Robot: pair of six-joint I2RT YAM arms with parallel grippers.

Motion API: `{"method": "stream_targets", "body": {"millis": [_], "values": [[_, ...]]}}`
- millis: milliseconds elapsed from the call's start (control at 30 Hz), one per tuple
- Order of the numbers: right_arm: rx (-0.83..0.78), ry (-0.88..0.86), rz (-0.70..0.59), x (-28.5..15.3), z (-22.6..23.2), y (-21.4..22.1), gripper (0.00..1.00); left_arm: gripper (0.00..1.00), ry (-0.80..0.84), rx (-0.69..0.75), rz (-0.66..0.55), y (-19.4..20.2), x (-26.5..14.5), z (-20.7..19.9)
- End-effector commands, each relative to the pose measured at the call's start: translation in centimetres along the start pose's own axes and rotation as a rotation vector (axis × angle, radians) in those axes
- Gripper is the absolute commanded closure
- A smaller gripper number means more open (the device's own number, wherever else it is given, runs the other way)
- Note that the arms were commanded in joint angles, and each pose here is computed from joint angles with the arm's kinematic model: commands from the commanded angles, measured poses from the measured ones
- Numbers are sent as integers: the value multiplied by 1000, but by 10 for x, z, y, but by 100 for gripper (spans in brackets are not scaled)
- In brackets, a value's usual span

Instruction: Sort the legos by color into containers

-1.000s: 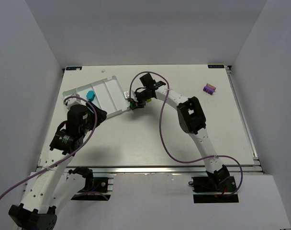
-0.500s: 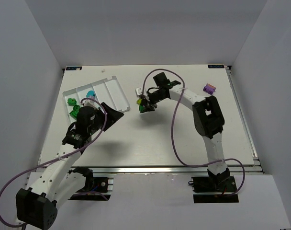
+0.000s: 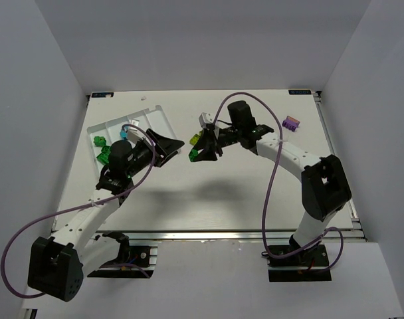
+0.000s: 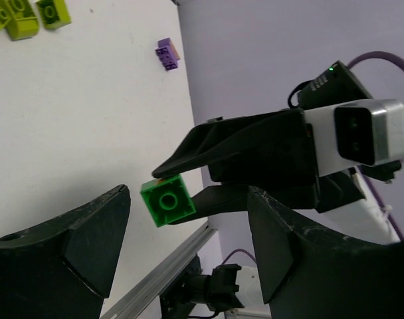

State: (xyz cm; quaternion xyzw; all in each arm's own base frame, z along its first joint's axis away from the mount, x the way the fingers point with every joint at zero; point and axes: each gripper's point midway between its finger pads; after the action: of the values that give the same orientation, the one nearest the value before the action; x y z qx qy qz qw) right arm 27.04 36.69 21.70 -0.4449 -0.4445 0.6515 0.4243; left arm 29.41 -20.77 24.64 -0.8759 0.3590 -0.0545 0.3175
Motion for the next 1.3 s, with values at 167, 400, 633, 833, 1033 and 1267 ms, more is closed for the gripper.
{"method": "stream_targets", "body": {"millis": [167,400,633,833,1033,1267], "values": [[-30,-15,-97,13,5,-39,88,20,125,-19,-5,0,-6,-23],[-52,-13,-104,24,6,-50,88,20,74,-38,8,9,-13,-11],[-91,8,-39,41,12,-38,88,23,66,-36,30,13,-12,-9],[-114,44,-30,47,10,-40,87,34,59,-46,56,21,-15,-5],[-122,67,-31,47,7,-43,85,48,73,-53,66,25,-18,-6],[-131,91,-33,47,5,-47,57,75,76,-51,65,26,-19,-7]]}}
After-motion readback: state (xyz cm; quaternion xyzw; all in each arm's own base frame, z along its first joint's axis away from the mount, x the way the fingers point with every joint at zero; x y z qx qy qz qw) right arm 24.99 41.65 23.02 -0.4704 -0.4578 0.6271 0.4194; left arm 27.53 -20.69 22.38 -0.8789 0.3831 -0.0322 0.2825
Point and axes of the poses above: each gripper's point midway between its finger pads, its own x axis out along the fingers, its own z axis along the line the jaws close on, y = z × x, and after that the axes turned 14 degrees about x, right-handed
